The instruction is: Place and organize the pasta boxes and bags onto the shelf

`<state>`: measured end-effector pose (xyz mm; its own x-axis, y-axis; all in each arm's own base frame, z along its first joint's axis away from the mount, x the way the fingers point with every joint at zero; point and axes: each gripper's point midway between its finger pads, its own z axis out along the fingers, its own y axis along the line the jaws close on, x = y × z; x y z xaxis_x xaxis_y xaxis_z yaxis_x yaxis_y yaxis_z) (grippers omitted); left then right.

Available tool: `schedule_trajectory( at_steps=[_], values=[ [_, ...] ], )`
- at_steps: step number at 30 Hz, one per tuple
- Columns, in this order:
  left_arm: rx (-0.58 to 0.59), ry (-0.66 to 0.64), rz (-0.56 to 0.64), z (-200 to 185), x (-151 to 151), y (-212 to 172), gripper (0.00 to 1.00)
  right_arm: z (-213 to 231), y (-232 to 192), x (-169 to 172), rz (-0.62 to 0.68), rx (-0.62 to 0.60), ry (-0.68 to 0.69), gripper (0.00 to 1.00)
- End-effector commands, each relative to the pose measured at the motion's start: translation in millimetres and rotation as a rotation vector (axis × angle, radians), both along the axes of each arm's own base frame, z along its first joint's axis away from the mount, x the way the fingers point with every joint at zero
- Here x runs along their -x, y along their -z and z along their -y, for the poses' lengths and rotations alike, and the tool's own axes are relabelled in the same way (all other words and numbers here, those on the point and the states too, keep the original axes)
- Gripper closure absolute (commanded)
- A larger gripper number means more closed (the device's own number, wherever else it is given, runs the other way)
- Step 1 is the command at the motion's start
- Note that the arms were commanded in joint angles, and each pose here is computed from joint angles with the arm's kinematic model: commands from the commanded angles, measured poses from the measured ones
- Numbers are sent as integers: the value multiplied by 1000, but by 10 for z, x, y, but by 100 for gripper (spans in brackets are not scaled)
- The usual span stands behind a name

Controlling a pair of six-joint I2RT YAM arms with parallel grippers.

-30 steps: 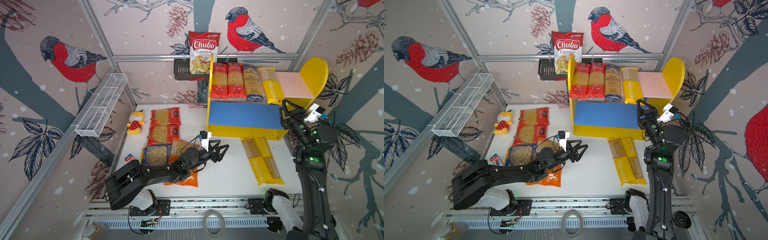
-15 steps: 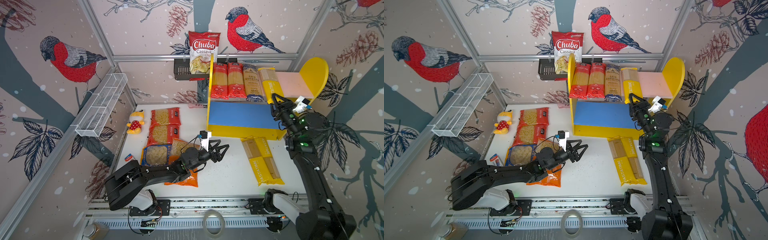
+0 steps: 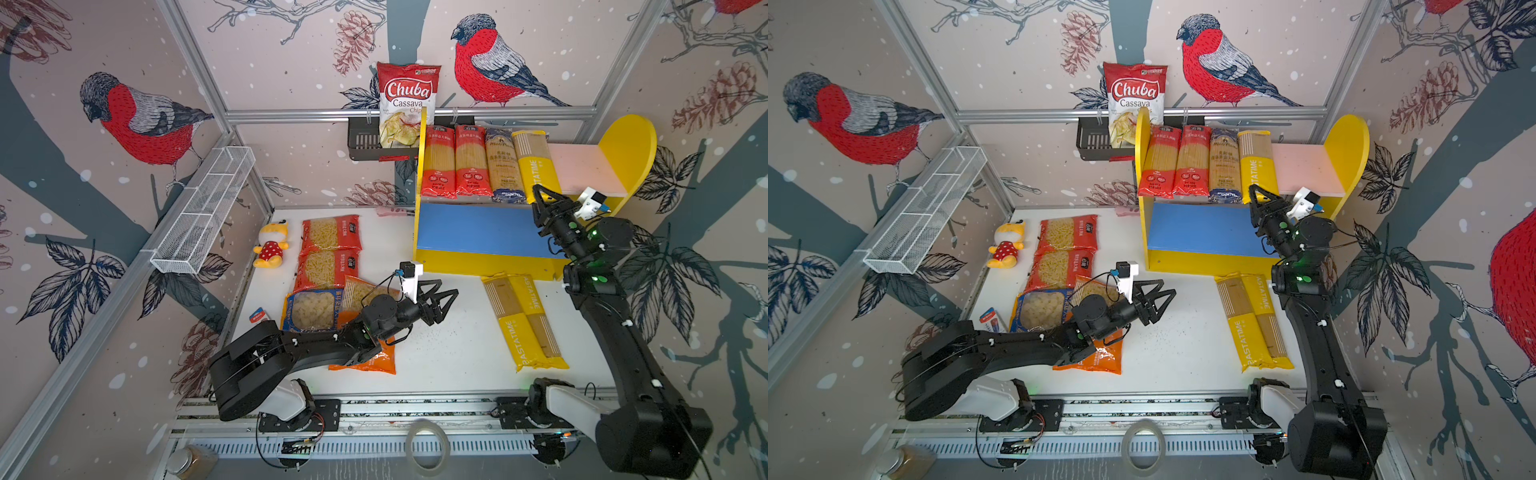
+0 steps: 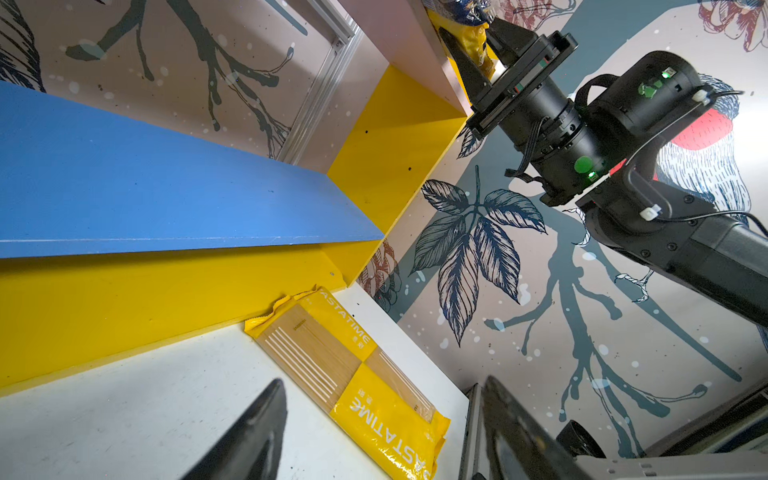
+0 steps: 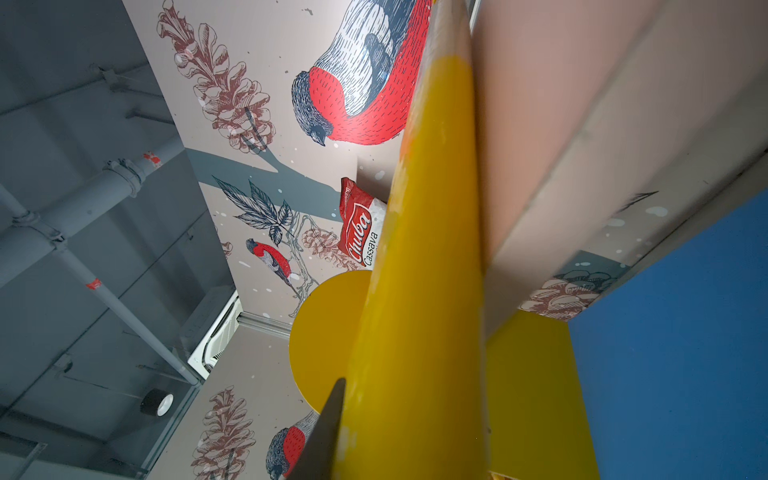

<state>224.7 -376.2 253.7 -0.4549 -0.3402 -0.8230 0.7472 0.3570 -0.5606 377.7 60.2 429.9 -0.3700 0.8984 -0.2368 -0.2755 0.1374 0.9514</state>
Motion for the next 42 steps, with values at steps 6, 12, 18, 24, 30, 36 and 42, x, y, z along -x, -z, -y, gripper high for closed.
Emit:
schedule_trajectory(
  at_steps=[6,12,18,24,30,36,42],
  values=[
    [8,-14,15,-17,-5,-30,27,-96,-140,139,91,90,-58,39],
    [7,-2,19,18,0,-17,27,11,24,421,62,160,-27,30],
    [-24,-16,35,52,-8,74,27,-16,656,806,-93,301,-22,30],
    [-167,-58,69,224,-20,290,26,68,1912,997,-365,429,47,33],
    [-268,-66,70,365,93,517,26,367,2766,1025,-609,595,178,31],
    [-260,-78,16,294,111,632,26,566,3221,1037,-714,607,281,30],
    [-267,-106,25,218,92,630,27,403,3615,1134,-801,597,205,31]
  ],
)
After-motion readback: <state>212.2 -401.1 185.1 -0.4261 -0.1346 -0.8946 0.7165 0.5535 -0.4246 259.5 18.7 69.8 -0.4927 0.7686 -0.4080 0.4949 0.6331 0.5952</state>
